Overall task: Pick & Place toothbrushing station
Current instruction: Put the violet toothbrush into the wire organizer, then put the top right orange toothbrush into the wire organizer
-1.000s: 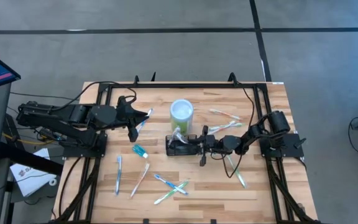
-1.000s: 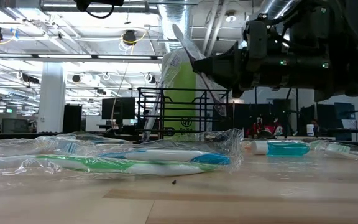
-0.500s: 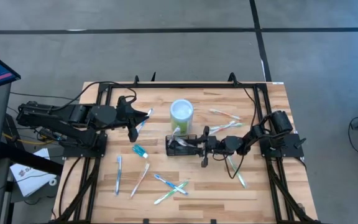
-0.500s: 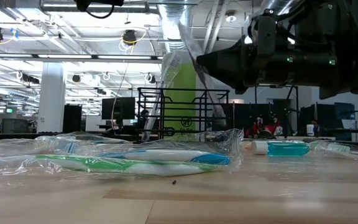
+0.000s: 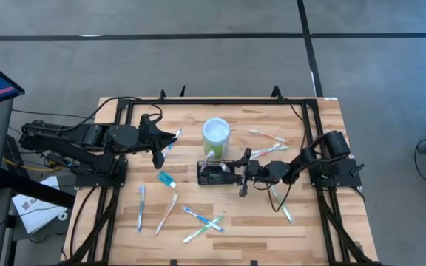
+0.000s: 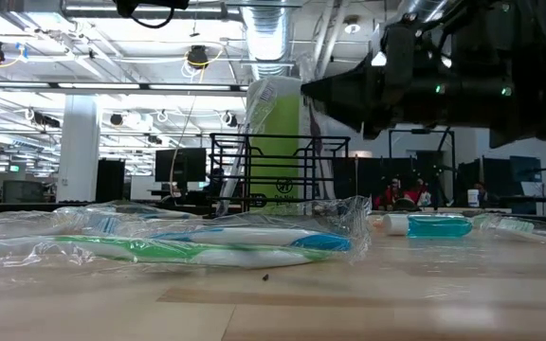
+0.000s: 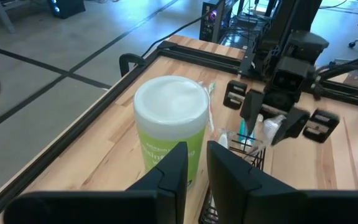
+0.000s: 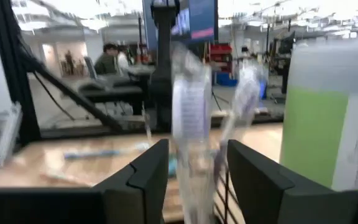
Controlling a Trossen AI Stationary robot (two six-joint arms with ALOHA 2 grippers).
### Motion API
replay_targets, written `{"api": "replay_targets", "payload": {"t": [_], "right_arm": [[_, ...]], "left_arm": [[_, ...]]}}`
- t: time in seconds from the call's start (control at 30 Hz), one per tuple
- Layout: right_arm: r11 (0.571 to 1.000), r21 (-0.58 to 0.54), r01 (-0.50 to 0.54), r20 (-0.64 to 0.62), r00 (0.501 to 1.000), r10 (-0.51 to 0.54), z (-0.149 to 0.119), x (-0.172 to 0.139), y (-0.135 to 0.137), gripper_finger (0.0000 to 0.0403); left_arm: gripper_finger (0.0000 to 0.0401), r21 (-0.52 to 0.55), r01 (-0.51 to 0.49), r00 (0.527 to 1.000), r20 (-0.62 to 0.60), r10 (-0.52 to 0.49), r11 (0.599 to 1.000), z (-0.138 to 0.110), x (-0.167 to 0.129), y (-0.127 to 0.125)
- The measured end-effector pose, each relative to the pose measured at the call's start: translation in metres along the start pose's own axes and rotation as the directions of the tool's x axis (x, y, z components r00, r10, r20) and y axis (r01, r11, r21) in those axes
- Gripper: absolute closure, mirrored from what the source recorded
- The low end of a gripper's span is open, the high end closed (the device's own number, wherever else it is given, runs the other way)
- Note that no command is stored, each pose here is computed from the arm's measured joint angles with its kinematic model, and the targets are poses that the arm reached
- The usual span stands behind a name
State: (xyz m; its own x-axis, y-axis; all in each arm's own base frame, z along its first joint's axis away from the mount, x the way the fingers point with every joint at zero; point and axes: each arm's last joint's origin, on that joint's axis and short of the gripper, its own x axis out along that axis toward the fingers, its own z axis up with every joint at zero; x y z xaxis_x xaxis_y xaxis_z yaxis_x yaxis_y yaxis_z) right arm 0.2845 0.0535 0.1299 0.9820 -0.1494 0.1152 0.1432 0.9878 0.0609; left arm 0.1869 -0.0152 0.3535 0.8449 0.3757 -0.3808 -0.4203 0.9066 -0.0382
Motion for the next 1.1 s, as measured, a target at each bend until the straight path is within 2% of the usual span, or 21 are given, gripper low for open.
{"api": "replay_targets", "payload": {"t": [0.27, 0.5, 0.7, 0.9, 1.1], "right_arm": [[1.000, -0.017, -0.013, -0.073, 0.997, 0.012, 0.021, -0.024, -0.005, 0.0253], [1.000, 0.004, 0.029, -0.188, 0.982, -0.028, 0.037, -0.039, -0.012, 0.0241], [0.998, -0.002, 0.060, -0.241, 0.969, -0.059, 0.051, -0.049, -0.017, 0.0255], [0.987, 0.020, 0.158, -0.344, 0.928, -0.142, 0.058, -0.062, -0.029, 0.0278], [0.974, 0.010, 0.228, -0.443, 0.874, -0.200, 0.060, -0.074, -0.043, 0.0278]], "left_arm": [[0.0348, 0.001, -0.003, 1.000, 0.000, 0.003, 1.000, 0.000, 0.000, 0.000], [0.0348, 0.001, -0.003, 1.000, -0.002, 0.003, 1.000, 0.000, 0.000, 0.000], [0.0348, 0.002, -0.003, 1.000, -0.002, 0.003, 1.000, 0.000, 0.000, 0.000], [0.0348, 0.002, -0.003, 1.000, -0.003, 0.003, 1.000, 0.000, 0.000, 0.000], [0.0348, 0.003, 0.000, 1.000, -0.006, 0.000, 1.000, -0.001, 0.000, 0.000]]}}
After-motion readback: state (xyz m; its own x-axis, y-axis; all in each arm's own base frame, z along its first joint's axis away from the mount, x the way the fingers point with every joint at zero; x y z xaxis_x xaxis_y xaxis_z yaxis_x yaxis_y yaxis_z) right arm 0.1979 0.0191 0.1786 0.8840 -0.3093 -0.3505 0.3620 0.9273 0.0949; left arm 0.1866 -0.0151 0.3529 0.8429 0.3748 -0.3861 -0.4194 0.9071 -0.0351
